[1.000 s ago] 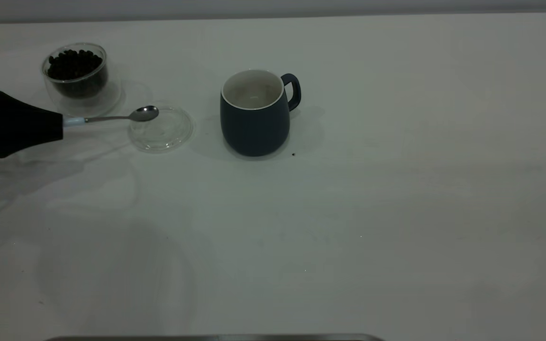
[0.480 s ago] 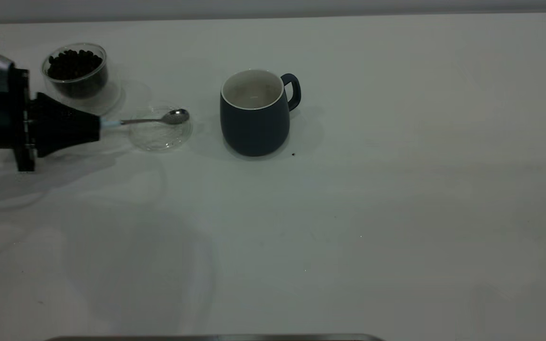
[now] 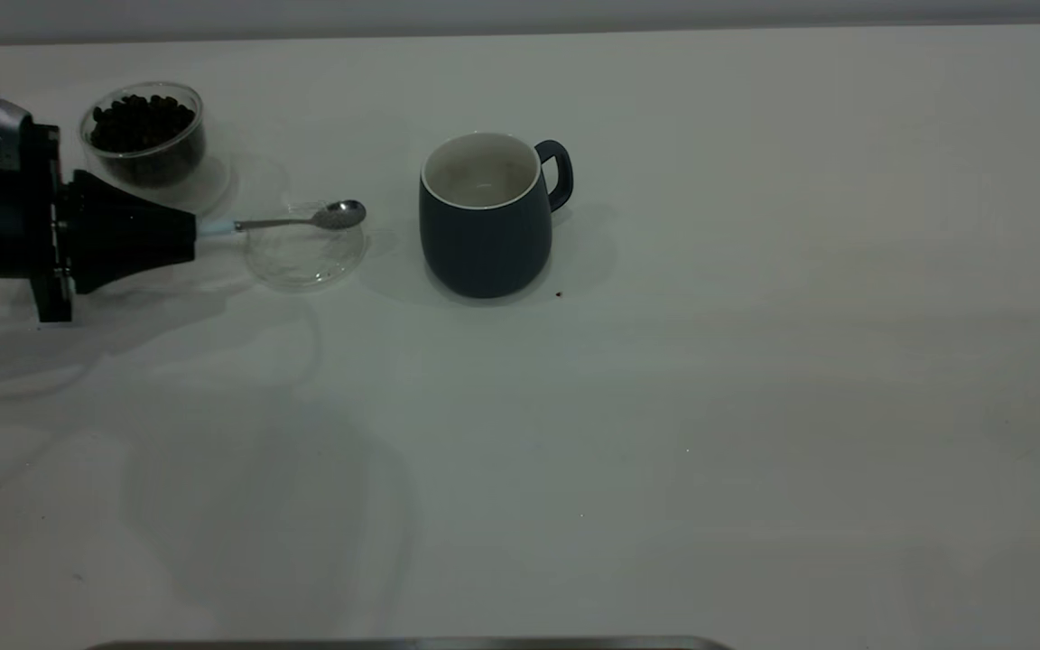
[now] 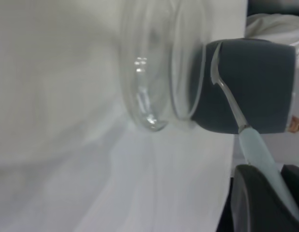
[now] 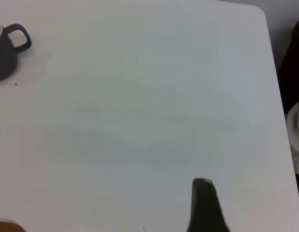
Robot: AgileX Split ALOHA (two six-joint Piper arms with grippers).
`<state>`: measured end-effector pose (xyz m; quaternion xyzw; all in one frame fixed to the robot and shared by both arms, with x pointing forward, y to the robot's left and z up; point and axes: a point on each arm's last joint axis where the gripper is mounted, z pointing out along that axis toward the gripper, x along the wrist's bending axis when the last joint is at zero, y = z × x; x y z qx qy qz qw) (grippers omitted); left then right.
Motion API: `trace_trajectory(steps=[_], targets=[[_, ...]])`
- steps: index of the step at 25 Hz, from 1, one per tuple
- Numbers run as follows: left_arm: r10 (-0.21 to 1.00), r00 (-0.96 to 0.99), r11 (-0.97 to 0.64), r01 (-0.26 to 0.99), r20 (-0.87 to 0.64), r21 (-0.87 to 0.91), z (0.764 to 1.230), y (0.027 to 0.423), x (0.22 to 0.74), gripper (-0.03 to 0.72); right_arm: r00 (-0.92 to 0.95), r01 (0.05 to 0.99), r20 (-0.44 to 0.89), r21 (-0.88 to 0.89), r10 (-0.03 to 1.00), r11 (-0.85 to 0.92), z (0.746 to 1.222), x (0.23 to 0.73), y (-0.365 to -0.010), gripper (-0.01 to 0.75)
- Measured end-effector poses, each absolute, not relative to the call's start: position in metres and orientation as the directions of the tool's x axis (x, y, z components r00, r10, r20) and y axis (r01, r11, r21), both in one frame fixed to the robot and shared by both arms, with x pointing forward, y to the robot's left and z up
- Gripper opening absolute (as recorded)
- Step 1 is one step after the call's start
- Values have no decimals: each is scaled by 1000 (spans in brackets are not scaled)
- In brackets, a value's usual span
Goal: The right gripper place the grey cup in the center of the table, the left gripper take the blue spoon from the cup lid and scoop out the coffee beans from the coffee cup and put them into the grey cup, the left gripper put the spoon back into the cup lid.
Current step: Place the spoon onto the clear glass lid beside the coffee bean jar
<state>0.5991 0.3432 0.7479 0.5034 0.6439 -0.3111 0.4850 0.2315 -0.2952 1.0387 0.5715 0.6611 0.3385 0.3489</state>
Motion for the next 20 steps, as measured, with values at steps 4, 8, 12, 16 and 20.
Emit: trace_trajectory(steps=[4, 8, 12, 16, 20], targets=[[332, -31, 327, 941, -943, 85, 749, 354, 597, 131, -103, 519, -74, 846, 992, 118, 1039, 232, -295, 459], [327, -57, 355, 932, -943, 67, 749, 368, 594, 131, -103, 519, -74, 846, 992, 118, 1039, 232, -295, 459], [347, -78, 332, 942, -934, 44, 746, 371, 589, 131, -103, 519, -74, 846, 992, 118, 1039, 232, -295, 459], [392, -97, 320, 947, -915, 36, 742, 367, 590, 131, -103, 519, -74, 846, 992, 118, 1039, 232, -295, 459], [415, -104, 323, 945, -904, 40, 740, 359, 594, 131, -103, 519, -74, 846, 992, 118, 1039, 232, -295, 459]])
